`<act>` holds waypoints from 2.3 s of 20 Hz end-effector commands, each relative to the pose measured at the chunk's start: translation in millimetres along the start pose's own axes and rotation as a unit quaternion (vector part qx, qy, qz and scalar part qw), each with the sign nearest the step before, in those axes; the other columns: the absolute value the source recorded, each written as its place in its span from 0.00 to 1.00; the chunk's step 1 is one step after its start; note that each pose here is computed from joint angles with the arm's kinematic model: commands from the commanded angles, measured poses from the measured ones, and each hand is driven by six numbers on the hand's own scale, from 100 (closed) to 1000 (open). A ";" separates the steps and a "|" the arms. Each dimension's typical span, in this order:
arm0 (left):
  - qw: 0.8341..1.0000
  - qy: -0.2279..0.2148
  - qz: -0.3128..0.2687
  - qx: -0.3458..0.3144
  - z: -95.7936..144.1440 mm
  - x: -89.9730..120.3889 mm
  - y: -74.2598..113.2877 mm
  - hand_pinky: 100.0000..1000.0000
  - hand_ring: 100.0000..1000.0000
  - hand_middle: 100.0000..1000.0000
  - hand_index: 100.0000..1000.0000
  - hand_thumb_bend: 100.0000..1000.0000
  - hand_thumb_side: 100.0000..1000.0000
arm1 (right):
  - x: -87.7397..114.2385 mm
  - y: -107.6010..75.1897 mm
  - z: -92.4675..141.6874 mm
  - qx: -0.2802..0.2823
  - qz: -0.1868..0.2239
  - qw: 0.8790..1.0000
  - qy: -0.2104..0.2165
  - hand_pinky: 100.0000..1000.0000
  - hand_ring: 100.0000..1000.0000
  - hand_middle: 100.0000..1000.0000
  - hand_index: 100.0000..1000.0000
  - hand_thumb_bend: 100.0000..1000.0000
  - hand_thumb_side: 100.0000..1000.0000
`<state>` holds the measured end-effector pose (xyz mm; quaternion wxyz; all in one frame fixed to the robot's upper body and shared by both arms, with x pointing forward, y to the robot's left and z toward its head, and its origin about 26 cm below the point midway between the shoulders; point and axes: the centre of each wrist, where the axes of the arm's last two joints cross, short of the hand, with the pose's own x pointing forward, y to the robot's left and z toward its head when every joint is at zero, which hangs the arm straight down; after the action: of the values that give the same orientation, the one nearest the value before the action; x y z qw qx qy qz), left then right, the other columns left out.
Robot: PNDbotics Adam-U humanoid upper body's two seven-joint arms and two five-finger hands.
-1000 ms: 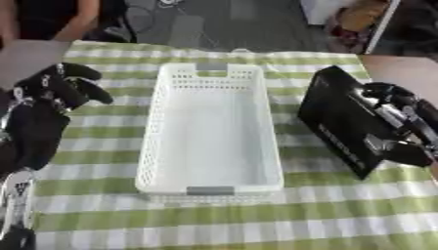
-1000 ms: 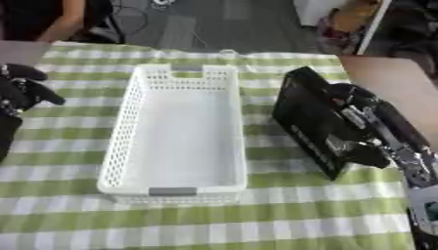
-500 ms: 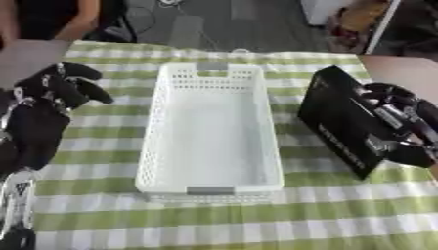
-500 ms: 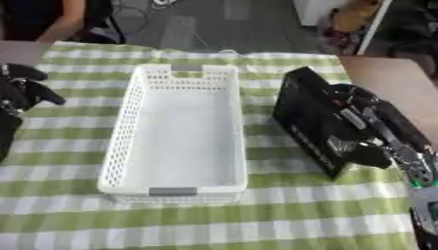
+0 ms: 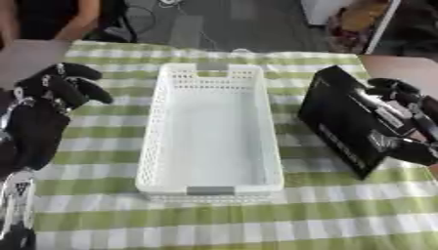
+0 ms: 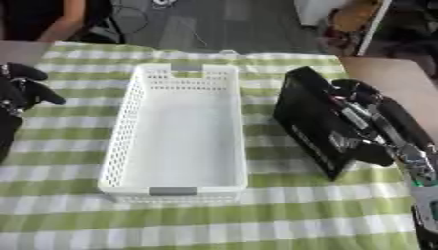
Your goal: Pick up objects on the table and place them in the box.
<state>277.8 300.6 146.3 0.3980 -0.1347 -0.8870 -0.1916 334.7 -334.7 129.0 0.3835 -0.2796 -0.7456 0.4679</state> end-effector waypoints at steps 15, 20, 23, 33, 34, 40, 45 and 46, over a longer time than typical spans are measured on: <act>1.000 -0.008 -0.007 -0.006 -3.5 6.2 0.5 0.61 0.54 0.66 0.51 1.00 0.90 | 5.4 -29.8 -1.8 -0.033 0.035 0.999 0.003 0.76 0.91 0.89 0.85 0.12 0.44; 1.000 -0.008 -0.007 -0.007 -3.7 6.3 0.5 0.61 0.54 0.66 0.51 1.00 0.90 | -3.0 -25.7 1.7 -0.024 0.033 0.999 0.019 0.77 0.92 0.90 0.86 0.11 0.44; 1.000 -0.008 -0.007 -0.007 -3.8 6.3 0.5 0.61 0.54 0.66 0.51 1.00 0.90 | -7.3 -23.2 3.4 -0.020 0.032 0.999 0.027 0.77 0.92 0.90 0.86 0.11 0.45; 1.000 -0.009 -0.006 -0.007 -4.2 6.5 0.7 0.61 0.54 0.66 0.51 1.00 0.90 | -13.3 -19.0 5.5 -0.016 0.031 0.999 0.038 0.77 0.93 0.90 0.87 0.10 0.45; 1.000 -0.009 -0.006 -0.007 -4.2 6.5 0.6 0.61 0.54 0.66 0.51 1.00 0.90 | -14.1 -18.5 6.0 -0.014 0.031 0.999 0.040 0.77 0.93 0.90 0.87 0.10 0.45; 1.000 -0.010 -0.006 -0.006 -4.3 6.5 0.7 0.61 0.54 0.66 0.51 1.00 0.90 | -20.9 -14.2 9.0 -0.006 0.027 0.998 0.053 0.78 0.93 0.90 0.87 0.09 0.45; 1.000 -0.010 -0.006 -0.006 -4.3 6.5 0.7 0.61 0.54 0.66 0.51 1.00 0.90 | -25.3 -9.7 11.1 0.001 0.023 0.998 0.059 0.78 0.94 0.90 0.88 0.09 0.46; 1.000 -0.010 -0.006 -0.006 -4.3 6.5 0.7 0.61 0.54 0.66 0.51 1.00 0.90 | -26.0 -8.9 11.5 0.002 0.023 0.998 0.060 0.79 0.94 0.90 0.88 0.09 0.46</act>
<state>277.8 300.6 146.2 0.3982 -0.1346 -0.8870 -0.1913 337.9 -356.5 113.6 0.4305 -0.3072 -0.7166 0.4547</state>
